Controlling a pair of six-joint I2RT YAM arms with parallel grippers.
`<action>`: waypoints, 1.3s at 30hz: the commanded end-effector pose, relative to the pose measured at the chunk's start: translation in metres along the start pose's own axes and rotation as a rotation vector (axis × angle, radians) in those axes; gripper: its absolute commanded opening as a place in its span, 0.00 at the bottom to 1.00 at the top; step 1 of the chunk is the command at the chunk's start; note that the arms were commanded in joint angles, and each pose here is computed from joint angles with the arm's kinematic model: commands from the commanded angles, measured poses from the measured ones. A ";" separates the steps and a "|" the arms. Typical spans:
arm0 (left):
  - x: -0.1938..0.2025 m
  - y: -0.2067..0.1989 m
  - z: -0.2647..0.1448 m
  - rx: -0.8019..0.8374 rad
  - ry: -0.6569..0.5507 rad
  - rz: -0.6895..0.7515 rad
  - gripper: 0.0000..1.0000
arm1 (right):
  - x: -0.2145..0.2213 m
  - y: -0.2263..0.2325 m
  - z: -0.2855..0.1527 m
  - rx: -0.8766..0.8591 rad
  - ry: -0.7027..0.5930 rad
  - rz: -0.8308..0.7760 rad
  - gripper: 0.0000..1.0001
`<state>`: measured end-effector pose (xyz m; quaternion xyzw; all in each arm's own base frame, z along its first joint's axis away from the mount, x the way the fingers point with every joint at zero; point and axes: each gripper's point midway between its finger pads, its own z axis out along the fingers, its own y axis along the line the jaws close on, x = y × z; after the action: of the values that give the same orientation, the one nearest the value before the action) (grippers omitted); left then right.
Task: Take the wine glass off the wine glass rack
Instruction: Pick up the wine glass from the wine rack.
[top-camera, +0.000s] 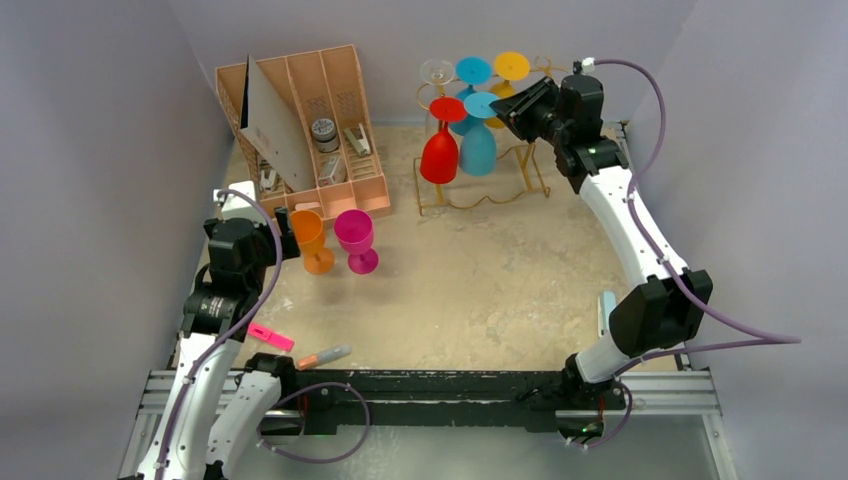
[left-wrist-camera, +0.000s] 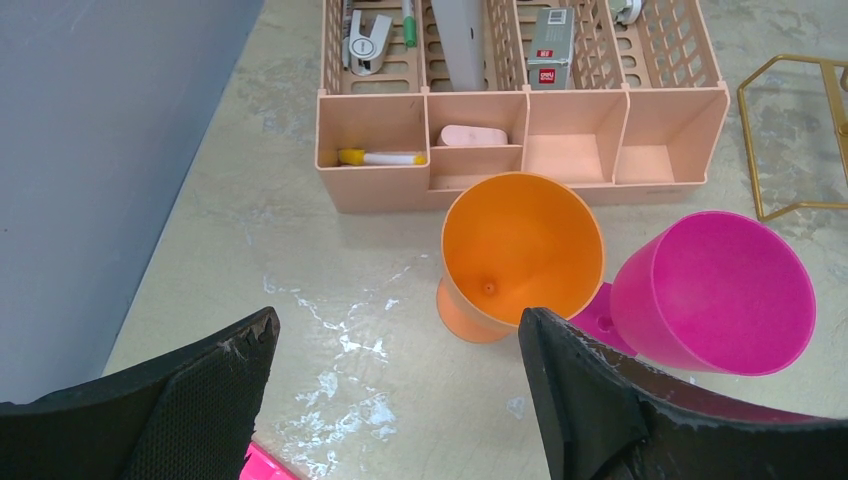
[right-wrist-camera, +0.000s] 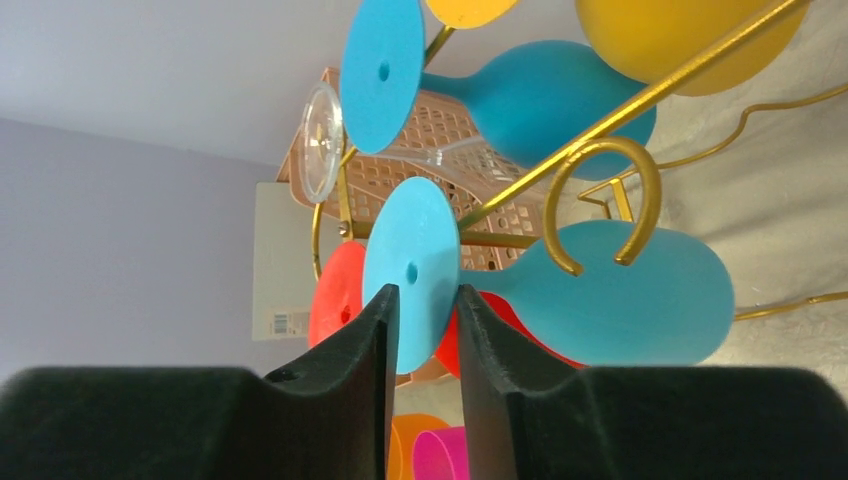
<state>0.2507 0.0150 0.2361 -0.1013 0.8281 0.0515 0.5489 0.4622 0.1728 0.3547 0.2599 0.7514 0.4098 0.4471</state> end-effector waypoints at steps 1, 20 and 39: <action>-0.009 0.004 0.000 -0.014 -0.038 0.001 0.88 | -0.015 0.024 -0.009 -0.052 -0.041 -0.044 0.28; -0.005 0.002 0.004 -0.010 -0.008 0.013 0.87 | -0.009 0.031 -0.007 -0.081 0.010 -0.014 0.00; -0.009 0.004 -0.005 -0.010 -0.034 0.002 0.89 | -0.016 0.030 -0.015 -0.102 -0.072 0.075 0.00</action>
<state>0.2525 0.0146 0.2321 -0.1000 0.8329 0.0531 0.5417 0.4641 0.1745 0.3639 0.2793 0.7321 0.4345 0.4440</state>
